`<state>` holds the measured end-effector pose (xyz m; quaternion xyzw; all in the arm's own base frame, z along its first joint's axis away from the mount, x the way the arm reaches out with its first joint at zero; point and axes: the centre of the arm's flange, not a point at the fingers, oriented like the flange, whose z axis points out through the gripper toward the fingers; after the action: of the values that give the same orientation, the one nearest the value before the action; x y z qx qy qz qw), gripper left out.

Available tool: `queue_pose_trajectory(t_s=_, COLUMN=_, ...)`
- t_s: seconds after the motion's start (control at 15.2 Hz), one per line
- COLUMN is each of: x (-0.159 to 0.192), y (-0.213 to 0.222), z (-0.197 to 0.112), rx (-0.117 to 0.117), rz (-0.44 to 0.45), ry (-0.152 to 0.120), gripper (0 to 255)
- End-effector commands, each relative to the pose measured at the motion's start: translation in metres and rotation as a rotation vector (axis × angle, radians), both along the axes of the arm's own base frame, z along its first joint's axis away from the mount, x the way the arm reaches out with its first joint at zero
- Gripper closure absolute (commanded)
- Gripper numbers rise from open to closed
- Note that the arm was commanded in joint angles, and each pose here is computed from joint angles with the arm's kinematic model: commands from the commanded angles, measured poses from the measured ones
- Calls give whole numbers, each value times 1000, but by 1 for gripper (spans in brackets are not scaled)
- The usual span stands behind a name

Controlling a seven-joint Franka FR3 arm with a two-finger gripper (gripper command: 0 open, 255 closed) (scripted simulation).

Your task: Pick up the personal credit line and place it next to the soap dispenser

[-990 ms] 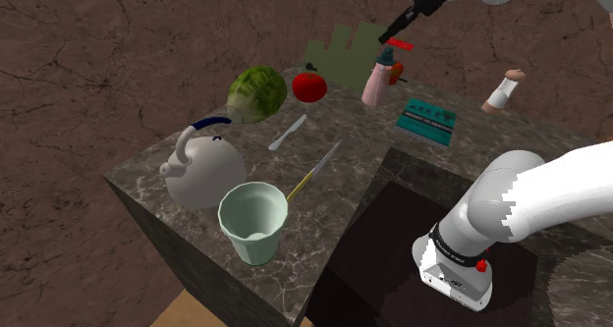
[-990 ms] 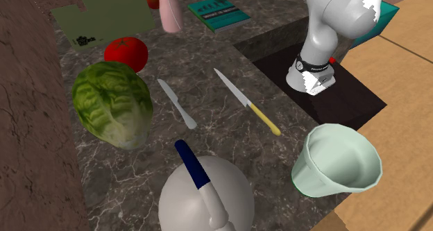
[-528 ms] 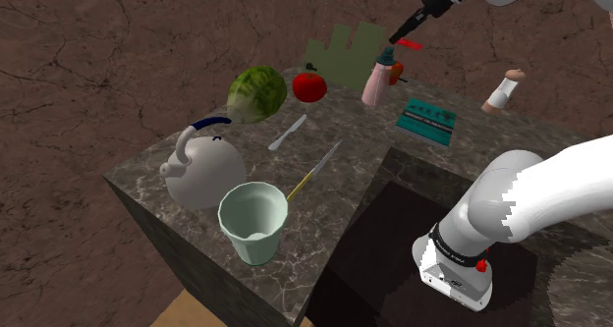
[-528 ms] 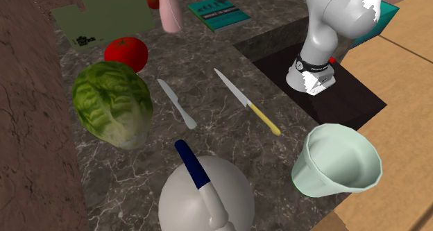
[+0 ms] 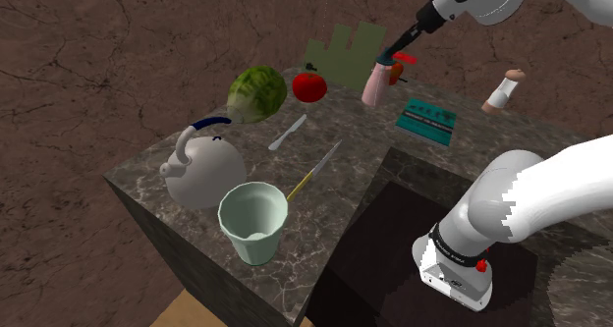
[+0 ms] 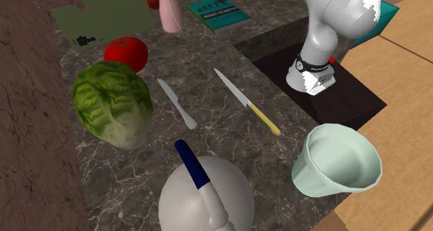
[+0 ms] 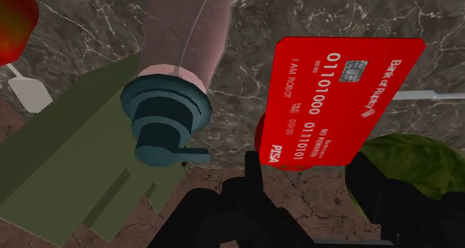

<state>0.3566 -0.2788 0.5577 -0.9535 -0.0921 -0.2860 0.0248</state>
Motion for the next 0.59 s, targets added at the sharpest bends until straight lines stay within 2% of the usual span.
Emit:
queue_pose_trajectory(t_s=0.0, x=1, y=0, z=-11, rx=0, rz=0, ry=0, gripper=255)
queue_pose_trajectory(t_s=0.53, x=1, y=0, z=-53, rx=0, rz=0, ry=0, gripper=255)
